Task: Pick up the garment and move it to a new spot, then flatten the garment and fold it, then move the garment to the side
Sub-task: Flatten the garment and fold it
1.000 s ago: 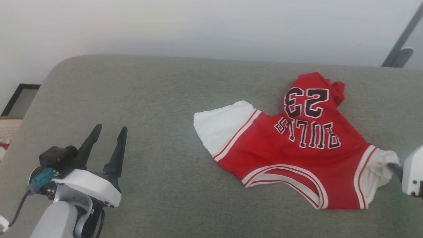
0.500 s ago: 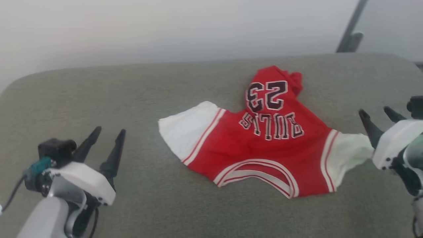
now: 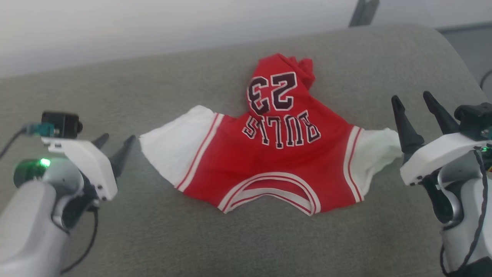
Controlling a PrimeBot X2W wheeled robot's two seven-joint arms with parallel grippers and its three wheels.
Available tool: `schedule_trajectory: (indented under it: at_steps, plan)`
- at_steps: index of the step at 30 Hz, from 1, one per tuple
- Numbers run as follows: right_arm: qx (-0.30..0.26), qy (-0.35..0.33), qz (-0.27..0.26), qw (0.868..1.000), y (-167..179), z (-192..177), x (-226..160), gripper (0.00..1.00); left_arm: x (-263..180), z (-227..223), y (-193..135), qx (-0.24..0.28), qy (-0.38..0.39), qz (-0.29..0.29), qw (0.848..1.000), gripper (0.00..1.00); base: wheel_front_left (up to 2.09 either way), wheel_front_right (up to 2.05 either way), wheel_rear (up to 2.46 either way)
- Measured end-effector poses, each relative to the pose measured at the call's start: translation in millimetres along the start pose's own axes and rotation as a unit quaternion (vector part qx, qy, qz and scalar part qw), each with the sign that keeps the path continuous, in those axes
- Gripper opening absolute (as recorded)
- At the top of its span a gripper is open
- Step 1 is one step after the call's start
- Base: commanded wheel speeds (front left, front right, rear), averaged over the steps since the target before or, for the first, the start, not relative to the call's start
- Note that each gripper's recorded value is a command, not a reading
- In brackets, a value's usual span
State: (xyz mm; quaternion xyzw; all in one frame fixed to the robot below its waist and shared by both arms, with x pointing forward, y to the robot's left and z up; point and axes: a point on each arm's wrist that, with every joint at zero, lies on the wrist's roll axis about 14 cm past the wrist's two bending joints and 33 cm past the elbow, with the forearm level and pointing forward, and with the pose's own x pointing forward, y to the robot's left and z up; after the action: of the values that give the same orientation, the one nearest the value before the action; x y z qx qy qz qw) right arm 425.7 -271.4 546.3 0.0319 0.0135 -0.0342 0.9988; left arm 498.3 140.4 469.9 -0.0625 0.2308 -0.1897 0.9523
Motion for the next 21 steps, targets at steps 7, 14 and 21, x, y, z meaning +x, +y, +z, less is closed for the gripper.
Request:
schedule_trajectory:
  at_steps: [7,14,21]
  plan:
    - [0.002,0.008,-0.022,1.0,-9,-10,1,1.0,38,-25,6,0.009,0.106,0.001,0.994,1.0,0.0,0.0,0.0]
    - [-0.003,0.032,-0.04,0.999,-21,-25,3,1.0,65,-48,12,0.004,0.18,0.009,0.984,1.0,0.0,0.0,0.0]
    - [-0.003,0.06,-0.046,0.997,-24,-42,7,1.0,80,-60,14,0.018,0.235,0.02,0.972,1.0,0.0,0.0,0.0]
